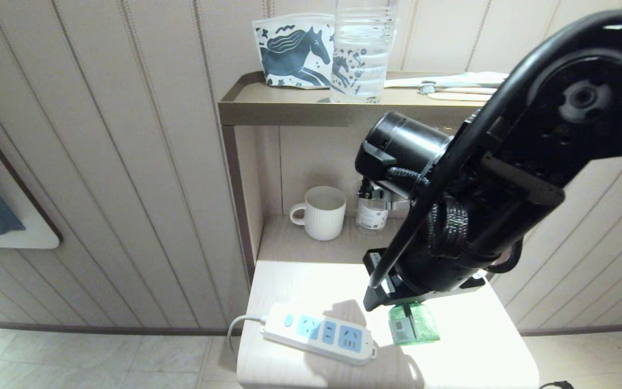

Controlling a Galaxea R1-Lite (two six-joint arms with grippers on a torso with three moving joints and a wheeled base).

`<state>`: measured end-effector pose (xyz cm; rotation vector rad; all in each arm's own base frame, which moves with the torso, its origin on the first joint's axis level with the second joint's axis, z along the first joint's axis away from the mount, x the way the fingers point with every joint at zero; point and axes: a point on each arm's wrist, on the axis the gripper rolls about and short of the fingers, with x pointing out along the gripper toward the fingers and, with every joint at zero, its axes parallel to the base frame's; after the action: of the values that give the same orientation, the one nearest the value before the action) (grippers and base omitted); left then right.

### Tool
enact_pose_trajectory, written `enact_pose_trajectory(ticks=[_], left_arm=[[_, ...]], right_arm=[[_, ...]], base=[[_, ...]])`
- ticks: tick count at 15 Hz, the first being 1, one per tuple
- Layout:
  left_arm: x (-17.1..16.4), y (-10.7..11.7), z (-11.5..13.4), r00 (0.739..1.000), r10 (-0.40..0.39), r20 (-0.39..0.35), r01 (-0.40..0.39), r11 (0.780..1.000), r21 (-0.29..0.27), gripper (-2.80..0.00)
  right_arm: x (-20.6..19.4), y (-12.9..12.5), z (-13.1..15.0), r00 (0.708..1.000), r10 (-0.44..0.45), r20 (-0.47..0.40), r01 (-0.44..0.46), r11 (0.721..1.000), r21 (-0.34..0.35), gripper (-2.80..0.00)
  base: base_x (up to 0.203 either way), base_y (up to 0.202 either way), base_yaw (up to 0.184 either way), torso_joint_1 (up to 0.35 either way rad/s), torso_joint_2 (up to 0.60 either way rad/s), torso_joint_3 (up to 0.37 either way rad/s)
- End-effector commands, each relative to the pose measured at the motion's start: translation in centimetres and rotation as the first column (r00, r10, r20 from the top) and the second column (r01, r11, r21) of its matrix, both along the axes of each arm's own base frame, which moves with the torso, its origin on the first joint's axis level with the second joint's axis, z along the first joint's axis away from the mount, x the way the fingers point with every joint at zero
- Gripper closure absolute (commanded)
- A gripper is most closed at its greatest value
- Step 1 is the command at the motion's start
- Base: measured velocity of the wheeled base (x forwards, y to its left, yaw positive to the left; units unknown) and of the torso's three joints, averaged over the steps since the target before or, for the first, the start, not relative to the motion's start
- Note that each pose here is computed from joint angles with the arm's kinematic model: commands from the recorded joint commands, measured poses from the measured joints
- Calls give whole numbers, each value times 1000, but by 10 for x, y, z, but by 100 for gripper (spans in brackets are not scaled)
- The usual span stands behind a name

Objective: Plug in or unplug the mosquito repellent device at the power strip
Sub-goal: Insert the plug into the socket

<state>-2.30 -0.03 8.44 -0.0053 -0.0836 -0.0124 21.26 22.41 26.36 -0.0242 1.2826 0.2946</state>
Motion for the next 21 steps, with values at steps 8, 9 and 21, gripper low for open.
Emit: enact_pose_trajectory(ticks=[8, 9, 21], left_arm=[[0, 0, 0, 1000, 0, 1, 0, 1000, 0, 0], [0, 0, 0, 1000, 0, 1, 0, 1000, 0, 0], [0, 0, 0, 1000, 0, 1, 0, 1000, 0, 0]], right_arm=[[24, 35, -62, 990, 1, -141, -21, 990, -143, 0], [24, 39, -66, 988, 2, -153, -24, 989, -143, 0], [25, 47, -78, 967, -42, -253, 18, 995, -97, 0]], base=[[0, 0, 0, 14, -24, -13], [0, 0, 0, 0, 0, 0], [0, 0, 0, 0, 0, 0]])
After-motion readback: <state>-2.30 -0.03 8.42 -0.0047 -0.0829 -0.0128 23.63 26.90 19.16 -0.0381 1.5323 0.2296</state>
